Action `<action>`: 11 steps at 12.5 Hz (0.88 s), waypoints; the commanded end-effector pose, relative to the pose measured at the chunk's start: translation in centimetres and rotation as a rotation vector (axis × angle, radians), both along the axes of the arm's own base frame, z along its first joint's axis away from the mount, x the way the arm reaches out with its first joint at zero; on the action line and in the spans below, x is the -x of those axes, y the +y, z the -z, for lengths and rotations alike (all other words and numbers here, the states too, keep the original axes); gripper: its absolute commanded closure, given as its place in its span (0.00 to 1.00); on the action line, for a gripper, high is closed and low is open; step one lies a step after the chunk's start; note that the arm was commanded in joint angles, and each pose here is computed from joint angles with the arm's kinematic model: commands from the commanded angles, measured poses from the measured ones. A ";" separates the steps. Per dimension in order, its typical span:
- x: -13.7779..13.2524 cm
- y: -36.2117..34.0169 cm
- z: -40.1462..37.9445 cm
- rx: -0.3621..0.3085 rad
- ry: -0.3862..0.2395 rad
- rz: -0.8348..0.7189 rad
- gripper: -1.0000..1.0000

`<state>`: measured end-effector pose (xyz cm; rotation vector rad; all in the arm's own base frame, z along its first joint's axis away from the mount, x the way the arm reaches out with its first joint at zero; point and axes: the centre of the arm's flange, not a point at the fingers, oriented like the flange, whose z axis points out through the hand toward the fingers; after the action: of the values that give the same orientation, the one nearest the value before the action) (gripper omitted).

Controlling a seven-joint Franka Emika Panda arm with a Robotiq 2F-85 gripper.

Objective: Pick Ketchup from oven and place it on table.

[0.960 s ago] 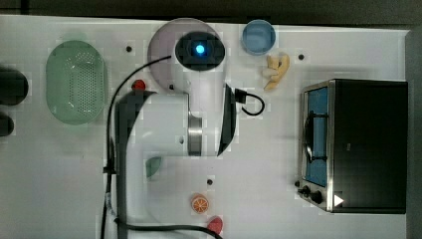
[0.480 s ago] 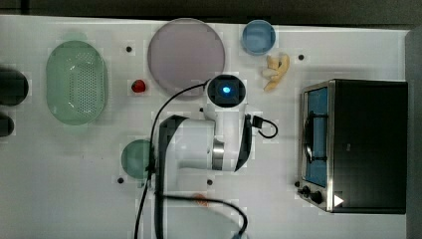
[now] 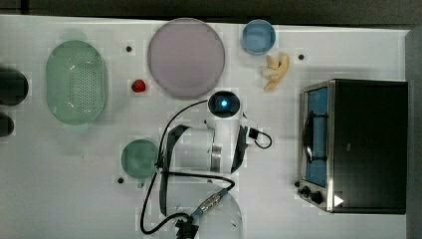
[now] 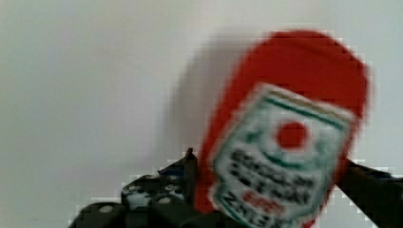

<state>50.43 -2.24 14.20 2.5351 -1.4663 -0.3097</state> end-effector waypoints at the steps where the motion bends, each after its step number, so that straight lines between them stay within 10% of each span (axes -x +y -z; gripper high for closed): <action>1: -3.3 0.8 -7.8 -0.024 -0.169 0.022 0.00; 5: -6.6 0.8 -21.2 -0.076 -0.324 0.026 0.00; 11: -6.7 0.9 -40.5 -0.121 -0.274 0.006 0.00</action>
<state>56.93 -0.03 58.00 2.8569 -1.5357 0.0676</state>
